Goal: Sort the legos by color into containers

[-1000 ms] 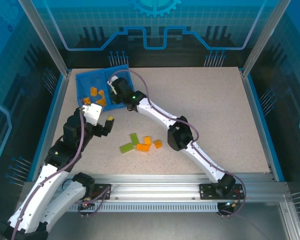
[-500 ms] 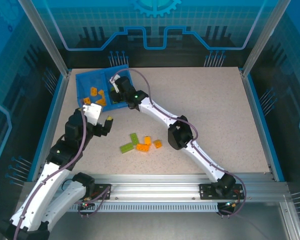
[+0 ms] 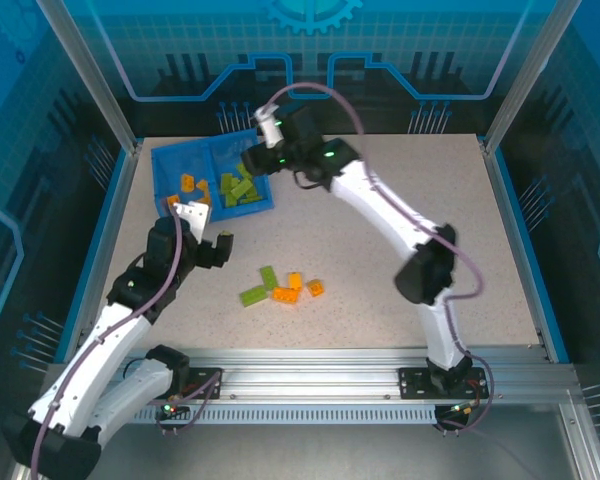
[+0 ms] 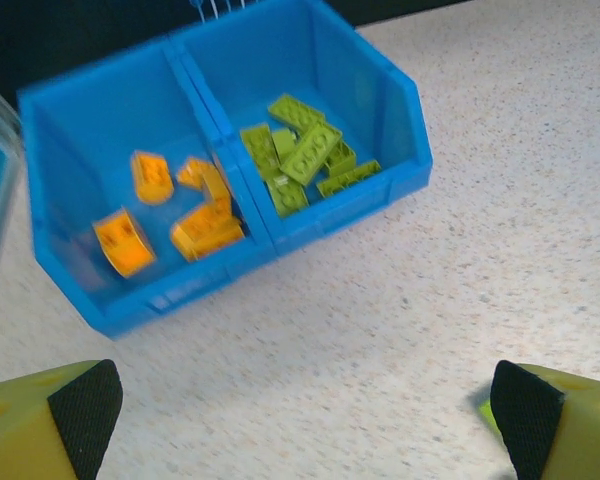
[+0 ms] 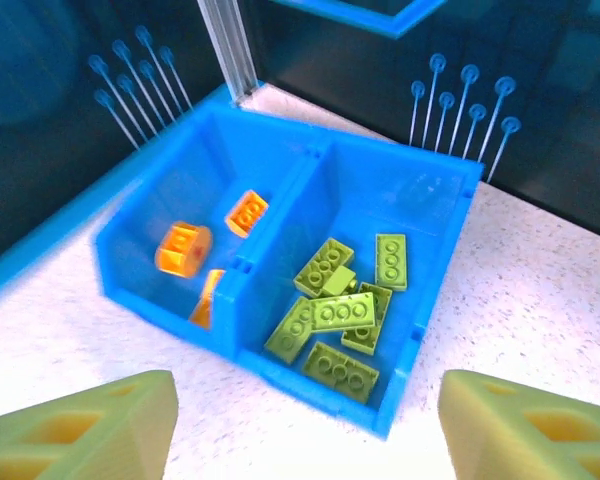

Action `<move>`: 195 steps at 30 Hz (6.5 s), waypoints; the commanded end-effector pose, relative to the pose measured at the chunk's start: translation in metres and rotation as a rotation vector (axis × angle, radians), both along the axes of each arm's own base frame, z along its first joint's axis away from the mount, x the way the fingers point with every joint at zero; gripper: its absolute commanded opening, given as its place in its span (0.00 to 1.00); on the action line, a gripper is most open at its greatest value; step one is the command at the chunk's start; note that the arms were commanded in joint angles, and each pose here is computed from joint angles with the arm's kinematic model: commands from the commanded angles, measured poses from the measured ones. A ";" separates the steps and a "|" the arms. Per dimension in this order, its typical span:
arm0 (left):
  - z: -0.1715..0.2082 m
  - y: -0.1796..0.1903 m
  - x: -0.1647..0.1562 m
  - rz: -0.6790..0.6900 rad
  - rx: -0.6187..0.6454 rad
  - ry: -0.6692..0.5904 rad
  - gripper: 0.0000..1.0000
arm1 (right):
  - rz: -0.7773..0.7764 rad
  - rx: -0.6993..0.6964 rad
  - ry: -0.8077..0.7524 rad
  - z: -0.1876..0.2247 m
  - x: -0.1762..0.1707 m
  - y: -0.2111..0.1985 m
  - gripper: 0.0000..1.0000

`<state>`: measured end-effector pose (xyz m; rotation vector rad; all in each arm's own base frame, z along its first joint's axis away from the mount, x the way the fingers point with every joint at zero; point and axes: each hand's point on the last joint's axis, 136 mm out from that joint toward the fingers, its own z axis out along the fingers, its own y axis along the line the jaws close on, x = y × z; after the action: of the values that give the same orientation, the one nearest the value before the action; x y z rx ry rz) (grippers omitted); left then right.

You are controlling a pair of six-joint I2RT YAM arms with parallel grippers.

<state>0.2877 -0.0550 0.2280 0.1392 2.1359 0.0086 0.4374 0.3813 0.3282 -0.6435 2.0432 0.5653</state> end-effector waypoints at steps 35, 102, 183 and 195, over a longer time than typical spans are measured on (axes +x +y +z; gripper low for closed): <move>-0.221 -0.113 -0.010 0.528 -0.207 0.922 0.50 | -0.079 -0.040 0.473 -0.089 -0.157 -0.165 1.00; -0.024 -0.121 0.026 0.044 -0.446 0.430 0.65 | -0.148 -0.020 0.621 -0.141 -0.170 -0.128 1.00; -0.070 0.107 0.212 0.728 -0.503 0.377 0.63 | -0.263 0.050 0.599 -0.146 -0.178 -0.162 1.00; 0.062 0.016 0.080 0.285 -0.486 0.083 0.63 | -0.108 -0.144 0.595 -0.166 -0.184 -0.096 1.00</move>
<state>0.3939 -0.0260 0.2899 -0.6193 2.1502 -0.3460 0.2549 0.2710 0.1601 -0.3706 2.6851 0.6396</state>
